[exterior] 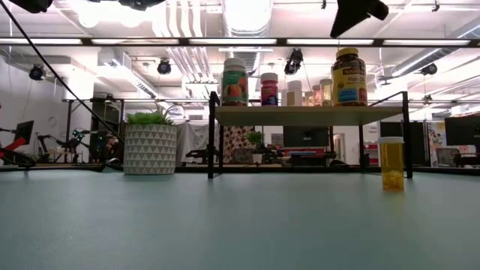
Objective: Pick and place medicine bottles onto shelf by color
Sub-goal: Put the orange medicine bottle on the shelf
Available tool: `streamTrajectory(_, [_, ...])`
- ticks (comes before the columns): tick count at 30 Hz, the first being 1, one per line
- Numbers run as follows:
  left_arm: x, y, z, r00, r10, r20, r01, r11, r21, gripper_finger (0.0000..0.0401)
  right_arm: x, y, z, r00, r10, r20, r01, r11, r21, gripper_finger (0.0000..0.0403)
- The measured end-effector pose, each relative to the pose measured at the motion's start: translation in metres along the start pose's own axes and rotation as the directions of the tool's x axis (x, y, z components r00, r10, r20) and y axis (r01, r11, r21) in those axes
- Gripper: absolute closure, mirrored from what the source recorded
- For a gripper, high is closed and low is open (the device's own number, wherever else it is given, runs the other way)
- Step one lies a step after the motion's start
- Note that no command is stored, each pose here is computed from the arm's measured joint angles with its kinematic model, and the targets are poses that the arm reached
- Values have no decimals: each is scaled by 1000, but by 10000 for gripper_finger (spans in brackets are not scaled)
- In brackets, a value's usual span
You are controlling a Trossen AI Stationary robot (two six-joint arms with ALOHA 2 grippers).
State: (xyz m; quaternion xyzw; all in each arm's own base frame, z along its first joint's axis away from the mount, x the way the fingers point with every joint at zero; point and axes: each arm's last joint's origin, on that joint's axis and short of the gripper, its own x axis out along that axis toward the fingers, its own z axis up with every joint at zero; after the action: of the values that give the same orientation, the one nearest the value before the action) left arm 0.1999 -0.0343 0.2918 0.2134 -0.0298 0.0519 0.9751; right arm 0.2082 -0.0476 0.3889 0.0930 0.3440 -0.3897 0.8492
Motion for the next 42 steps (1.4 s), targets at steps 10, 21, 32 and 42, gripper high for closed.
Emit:
streamTrajectory(10, [0, 0, 0, 1000, 0, -1, 0, 1000, 0, 177, -18, 46, -24, 811, 525, -256, -540, 841, 15, 390])
streamTrajectory(21, [0, 0, 0, 1000, -1, -3, 1, 1000, 1, 177, -1, 108, -101, 744, 422, -519, -541, 836, -96, 390])
streamTrajectory(32, [0, 0, 0, 1000, -1, -3, 1, 1000, 0, 177, 33, 132, -165, 804, 348, -482, -517, 810, -277, 390])
streamTrajectory(42, [0, 0, 0, 1000, -1, -3, 1, 1000, 0, 177, 42, 127, -179, 796, 328, -510, -476, 858, -192, 389])
